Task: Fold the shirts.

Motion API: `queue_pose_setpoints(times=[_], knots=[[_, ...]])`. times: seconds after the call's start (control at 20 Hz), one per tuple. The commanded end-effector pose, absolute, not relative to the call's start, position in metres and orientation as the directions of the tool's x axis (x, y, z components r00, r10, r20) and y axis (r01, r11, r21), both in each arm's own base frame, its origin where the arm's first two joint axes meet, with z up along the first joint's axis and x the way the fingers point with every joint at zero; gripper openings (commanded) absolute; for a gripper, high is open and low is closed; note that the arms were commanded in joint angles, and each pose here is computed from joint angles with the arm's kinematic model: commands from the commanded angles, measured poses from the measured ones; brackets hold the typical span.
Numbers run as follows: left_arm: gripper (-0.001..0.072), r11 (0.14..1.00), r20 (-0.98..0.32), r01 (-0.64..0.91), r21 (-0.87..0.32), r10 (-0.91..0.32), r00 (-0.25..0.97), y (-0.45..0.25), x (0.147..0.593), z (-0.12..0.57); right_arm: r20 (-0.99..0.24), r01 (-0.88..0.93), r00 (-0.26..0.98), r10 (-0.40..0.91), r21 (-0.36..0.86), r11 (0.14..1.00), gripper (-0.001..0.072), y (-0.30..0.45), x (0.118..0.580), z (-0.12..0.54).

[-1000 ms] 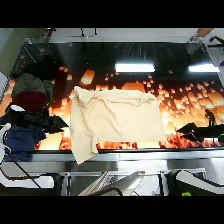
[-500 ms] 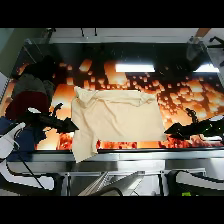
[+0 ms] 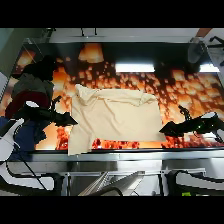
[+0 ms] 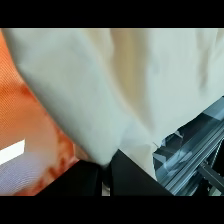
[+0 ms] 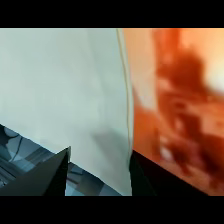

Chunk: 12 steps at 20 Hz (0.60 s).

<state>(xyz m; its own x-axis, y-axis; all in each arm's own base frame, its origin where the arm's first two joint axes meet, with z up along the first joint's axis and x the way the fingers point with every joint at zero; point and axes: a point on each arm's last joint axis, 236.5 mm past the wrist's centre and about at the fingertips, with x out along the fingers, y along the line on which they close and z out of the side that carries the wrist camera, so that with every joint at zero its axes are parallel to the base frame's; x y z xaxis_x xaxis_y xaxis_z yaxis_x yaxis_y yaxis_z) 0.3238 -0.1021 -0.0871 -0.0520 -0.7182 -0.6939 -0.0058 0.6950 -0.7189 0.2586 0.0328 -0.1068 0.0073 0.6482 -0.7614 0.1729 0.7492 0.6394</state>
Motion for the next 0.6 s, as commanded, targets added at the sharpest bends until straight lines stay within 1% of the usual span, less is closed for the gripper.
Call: queue_pose_setpoints(times=[0.0, 0.05, 0.15, 0.2, 0.25, 0.3, 0.4, 0.45, 0.55], knots=[[0.0022, 0.686, -0.686, 0.021, -0.728, -0.727, -0.044, -0.103, 0.331, -0.073, -0.762, 0.132, -0.017, 0.648, 0.641, 0.756, 0.0449, 0.049, 0.261, -0.109], [0.0022, 0.684, -0.684, 0.02, -0.73, -0.728, -0.049, -0.103, 0.33, -0.073, -0.754, 0.129, -0.033, 0.655, 0.647, 0.751, 0.0393, 0.055, 0.259, -0.111], [0.0022, 0.681, -0.681, 0.02, -0.732, -0.73, -0.056, -0.104, 0.328, -0.072, -0.726, 0.133, -0.056, 0.685, 0.675, 0.726, 0.0252, 0.066, 0.256, -0.109], [0.0021, 0.678, -0.678, 0.019, -0.735, -0.733, -0.053, -0.104, 0.329, -0.072, -0.704, 0.122, -0.053, 0.709, 0.7, 0.704, 0.004, 0.074, 0.258, -0.103], [0.0021, 0.671, -0.671, 0.018, -0.742, -0.74, -0.046, -0.106, 0.33, -0.068, -0.676, 0.109, -0.039, 0.736, 0.729, 0.676, 0.0018, 0.081, 0.262, -0.095], [0.0021, 0.66, -0.66, 0.023, -0.751, -0.75, -0.031, -0.107, 0.332, -0.061, -0.634, 0.089, -0.007, 0.773, 0.77, 0.632, 0.0018, 0.09, 0.269, -0.081], [0.002, 0.627, -0.625, 0.081, -0.775, -0.779, 0.047, -0.108, 0.341, -0.024, -0.527, -0.002, 0.088, 0.846, 0.849, 0.529, 0.0018, 0.105, 0.291, -0.031], [0.002, 0.614, -0.606, 0.127, -0.779, -0.789, 0.095, -0.106, 0.345, 0.002, -0.475, -0.061, 0.134, 0.87, 0.872, 0.486, 0.0018, 0.107, 0.302, 0.001], [0.002, 0.581, -0.544, 0.261, -0.771, -0.814, 0.206, -0.103, 0.351, 0.079, -0.351, -0.267, 0.264, 0.899, 0.869, 0.417, 0.0018, 0.11, 0.326, 0.096]])
